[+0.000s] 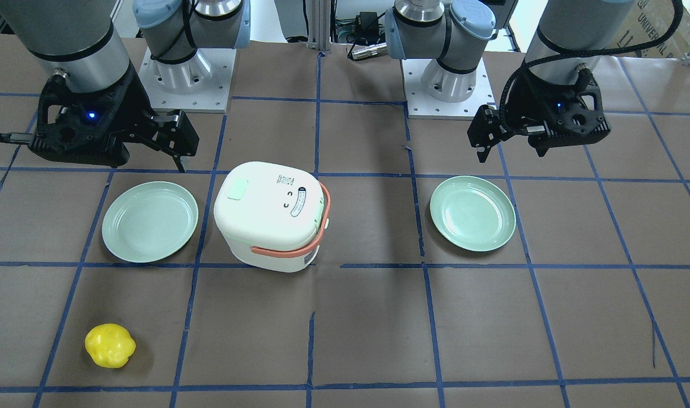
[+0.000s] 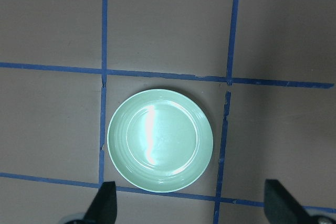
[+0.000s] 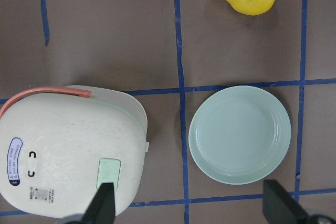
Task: Press rice cooker button
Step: 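Lower the right gripper, closed, toward the pale green button on the rice cooker lid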
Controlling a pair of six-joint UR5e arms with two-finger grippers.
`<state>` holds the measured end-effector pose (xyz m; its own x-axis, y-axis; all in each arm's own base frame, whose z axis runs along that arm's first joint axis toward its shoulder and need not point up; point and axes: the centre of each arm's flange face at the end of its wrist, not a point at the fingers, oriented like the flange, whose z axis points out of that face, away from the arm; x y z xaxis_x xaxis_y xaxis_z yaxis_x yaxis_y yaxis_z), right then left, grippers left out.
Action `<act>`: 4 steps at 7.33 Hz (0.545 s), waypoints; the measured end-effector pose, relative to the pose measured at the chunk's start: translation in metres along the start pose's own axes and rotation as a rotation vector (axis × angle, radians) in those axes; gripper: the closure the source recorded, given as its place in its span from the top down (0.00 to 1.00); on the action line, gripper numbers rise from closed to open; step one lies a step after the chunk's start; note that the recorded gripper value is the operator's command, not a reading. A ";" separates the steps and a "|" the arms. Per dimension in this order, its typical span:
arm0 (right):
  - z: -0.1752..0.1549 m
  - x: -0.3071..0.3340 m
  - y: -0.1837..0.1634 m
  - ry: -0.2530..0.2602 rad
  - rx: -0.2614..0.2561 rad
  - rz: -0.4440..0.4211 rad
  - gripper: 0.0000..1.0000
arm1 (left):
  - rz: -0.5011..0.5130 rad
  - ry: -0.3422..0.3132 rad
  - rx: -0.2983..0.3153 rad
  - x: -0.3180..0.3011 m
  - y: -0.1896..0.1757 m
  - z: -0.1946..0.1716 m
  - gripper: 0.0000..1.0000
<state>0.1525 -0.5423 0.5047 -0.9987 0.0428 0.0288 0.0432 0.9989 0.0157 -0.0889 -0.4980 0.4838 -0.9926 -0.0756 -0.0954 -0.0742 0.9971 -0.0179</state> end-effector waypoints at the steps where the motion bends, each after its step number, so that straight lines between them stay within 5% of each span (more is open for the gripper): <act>1: 0.000 0.000 0.001 0.000 -0.001 -0.003 1.00 | 0.000 0.000 0.000 0.000 0.000 0.000 1.00; 4: 0.000 -0.004 0.004 -0.021 -0.008 -0.008 1.00 | 0.000 0.000 0.000 0.000 0.000 0.000 1.00</act>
<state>0.1564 -0.5386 0.5046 -0.9993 0.0352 0.0081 0.0354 0.9991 0.0237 -0.0891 -0.4980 0.4838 -0.9926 -0.0751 -0.0954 -0.0738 0.9971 -0.0179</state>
